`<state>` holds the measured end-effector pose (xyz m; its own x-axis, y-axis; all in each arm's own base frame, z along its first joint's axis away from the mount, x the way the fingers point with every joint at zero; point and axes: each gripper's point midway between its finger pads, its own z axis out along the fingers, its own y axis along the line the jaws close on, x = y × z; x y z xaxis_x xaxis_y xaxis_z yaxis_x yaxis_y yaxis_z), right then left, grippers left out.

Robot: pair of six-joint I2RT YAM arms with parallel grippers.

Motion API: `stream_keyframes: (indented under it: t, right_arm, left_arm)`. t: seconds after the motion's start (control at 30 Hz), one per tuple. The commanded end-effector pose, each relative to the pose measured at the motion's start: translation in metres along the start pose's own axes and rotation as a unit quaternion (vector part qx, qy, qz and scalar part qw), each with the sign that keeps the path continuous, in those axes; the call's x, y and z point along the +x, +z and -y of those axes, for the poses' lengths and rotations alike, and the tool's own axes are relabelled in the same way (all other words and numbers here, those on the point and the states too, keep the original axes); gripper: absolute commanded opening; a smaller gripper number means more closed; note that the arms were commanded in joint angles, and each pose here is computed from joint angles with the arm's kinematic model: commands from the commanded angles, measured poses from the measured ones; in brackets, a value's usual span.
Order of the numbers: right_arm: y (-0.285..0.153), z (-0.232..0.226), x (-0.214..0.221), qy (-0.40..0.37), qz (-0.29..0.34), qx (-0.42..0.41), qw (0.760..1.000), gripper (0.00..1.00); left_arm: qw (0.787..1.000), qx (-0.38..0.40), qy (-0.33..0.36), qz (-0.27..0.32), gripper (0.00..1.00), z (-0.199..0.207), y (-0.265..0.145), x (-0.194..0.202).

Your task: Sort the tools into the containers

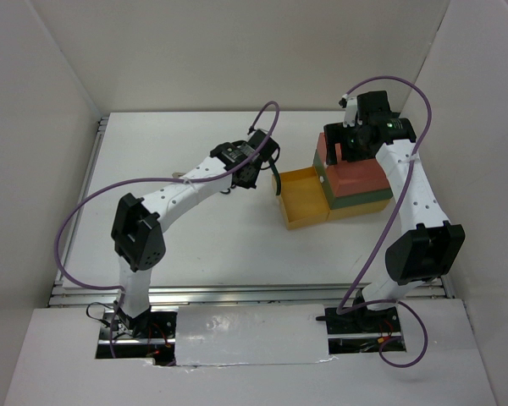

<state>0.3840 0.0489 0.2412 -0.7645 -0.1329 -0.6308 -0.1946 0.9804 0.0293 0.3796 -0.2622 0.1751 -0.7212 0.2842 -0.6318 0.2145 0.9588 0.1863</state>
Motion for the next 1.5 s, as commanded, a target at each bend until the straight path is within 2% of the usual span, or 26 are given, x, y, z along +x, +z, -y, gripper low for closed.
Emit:
stream_keyframes:
  t: [0.0,0.03,0.27,0.5,0.83,1.1,1.47]
  right_arm:
    - [-0.017,0.000,-0.011,0.008,0.030,-0.001,1.000,0.88]
    - [-0.018,0.000,-0.012,0.007,0.032,0.000,0.999,0.88]
    - [-0.021,0.000,-0.012,0.012,0.036,-0.002,0.999,0.88]
    - [-0.022,0.000,-0.013,0.015,0.039,-0.003,0.999,0.89]
    - [-0.020,-0.001,-0.011,0.017,0.038,-0.007,0.999,0.89]
    - [-0.021,0.003,-0.009,0.021,0.037,-0.007,0.999,0.89]
    - [-0.019,0.004,-0.008,0.024,0.035,-0.010,0.999,0.89]
  left_arm:
    - [1.000,-0.013,-0.017,0.011,0.00,0.016,-0.005,-0.012]
    - [1.000,-0.015,-0.014,-0.002,0.00,0.023,0.003,-0.007]
    - [1.000,-0.004,-0.023,0.018,0.00,0.057,0.007,-0.023]
    - [1.000,0.009,0.002,-0.005,0.00,0.081,0.023,-0.005]
    - [1.000,0.013,0.002,-0.001,0.00,0.096,0.030,-0.007]
    - [0.999,0.053,0.011,-0.007,0.00,0.116,0.037,-0.007]
    - [0.997,0.068,0.016,-0.016,0.08,0.125,0.041,-0.002]
